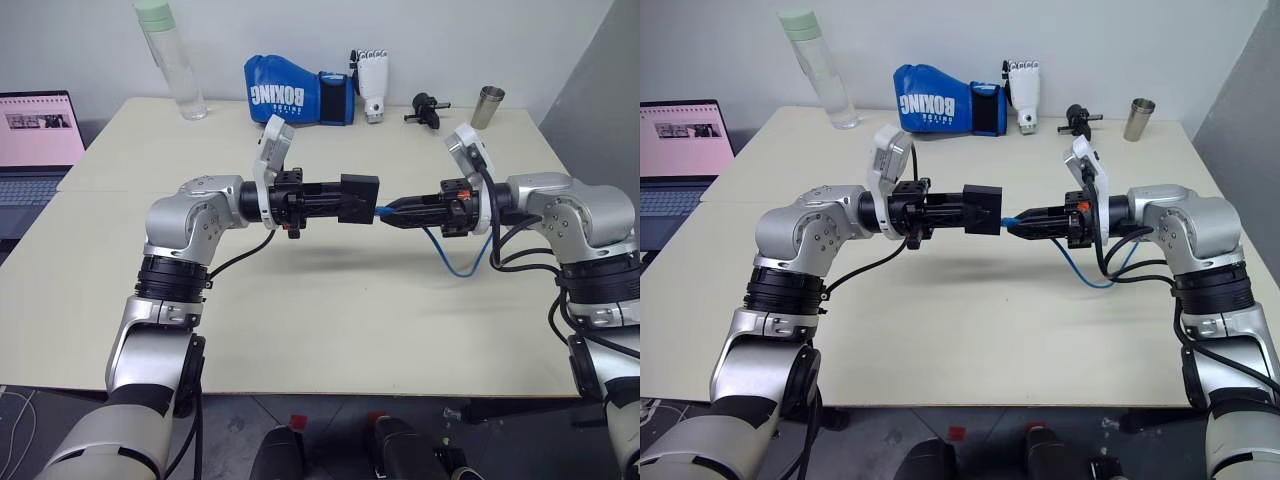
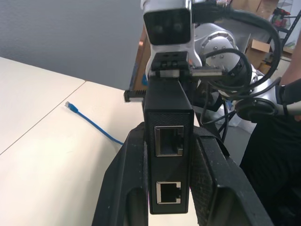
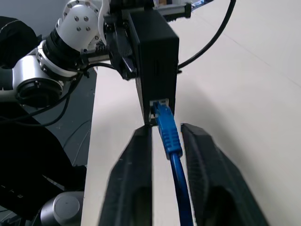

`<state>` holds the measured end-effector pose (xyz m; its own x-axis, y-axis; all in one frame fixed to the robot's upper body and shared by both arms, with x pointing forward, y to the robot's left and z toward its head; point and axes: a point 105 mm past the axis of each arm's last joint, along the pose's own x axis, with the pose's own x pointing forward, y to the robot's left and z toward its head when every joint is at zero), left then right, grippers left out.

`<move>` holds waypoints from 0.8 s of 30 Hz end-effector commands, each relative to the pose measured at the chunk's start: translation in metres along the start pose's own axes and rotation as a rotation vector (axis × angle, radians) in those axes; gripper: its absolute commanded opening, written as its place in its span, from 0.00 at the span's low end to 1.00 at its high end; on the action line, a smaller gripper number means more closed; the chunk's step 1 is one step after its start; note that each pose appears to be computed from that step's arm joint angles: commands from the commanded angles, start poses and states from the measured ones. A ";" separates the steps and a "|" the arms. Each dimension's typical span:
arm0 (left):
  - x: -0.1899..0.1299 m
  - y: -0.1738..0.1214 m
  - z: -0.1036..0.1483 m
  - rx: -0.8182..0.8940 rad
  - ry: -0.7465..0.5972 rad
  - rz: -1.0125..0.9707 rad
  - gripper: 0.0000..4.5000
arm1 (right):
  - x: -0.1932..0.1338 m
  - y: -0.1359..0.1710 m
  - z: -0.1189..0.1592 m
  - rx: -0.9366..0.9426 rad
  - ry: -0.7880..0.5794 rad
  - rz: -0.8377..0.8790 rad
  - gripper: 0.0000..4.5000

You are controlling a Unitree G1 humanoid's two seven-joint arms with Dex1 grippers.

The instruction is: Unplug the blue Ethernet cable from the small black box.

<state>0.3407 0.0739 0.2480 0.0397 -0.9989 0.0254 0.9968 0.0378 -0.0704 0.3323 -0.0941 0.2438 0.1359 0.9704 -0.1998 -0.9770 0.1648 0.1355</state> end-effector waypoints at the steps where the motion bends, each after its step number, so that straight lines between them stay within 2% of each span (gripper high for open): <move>1: 0.001 -0.007 0.010 0.052 -0.003 -0.026 0.17 | -0.003 0.008 0.016 -0.046 -0.028 0.021 0.30; 17: 0.001 -0.007 0.012 0.060 -0.006 -0.020 0.17 | 0.001 0.000 0.018 -0.042 -0.041 0.005 0.30; 18: 0.000 -0.007 0.012 0.060 -0.006 -0.019 0.17 | 0.001 0.000 0.018 -0.042 -0.040 0.004 0.22; 19: 0.000 -0.007 0.012 0.060 -0.007 -0.018 0.17 | 0.000 0.000 0.017 -0.044 -0.038 0.003 0.20; 22: 0.000 -0.007 0.012 0.061 -0.008 -0.016 0.17 | -0.001 -0.001 0.014 -0.057 -0.025 -0.001 0.05; 24: 0.000 -0.007 0.012 0.060 -0.008 -0.016 0.17 | -0.001 0.000 0.011 -0.066 -0.012 0.006 0.01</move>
<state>0.3410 0.0747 0.2484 0.0486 -0.9986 0.0216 0.9966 0.0470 -0.0671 0.3353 -0.0900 0.2442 0.1197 0.9759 -0.1823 -0.9796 0.1459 0.1379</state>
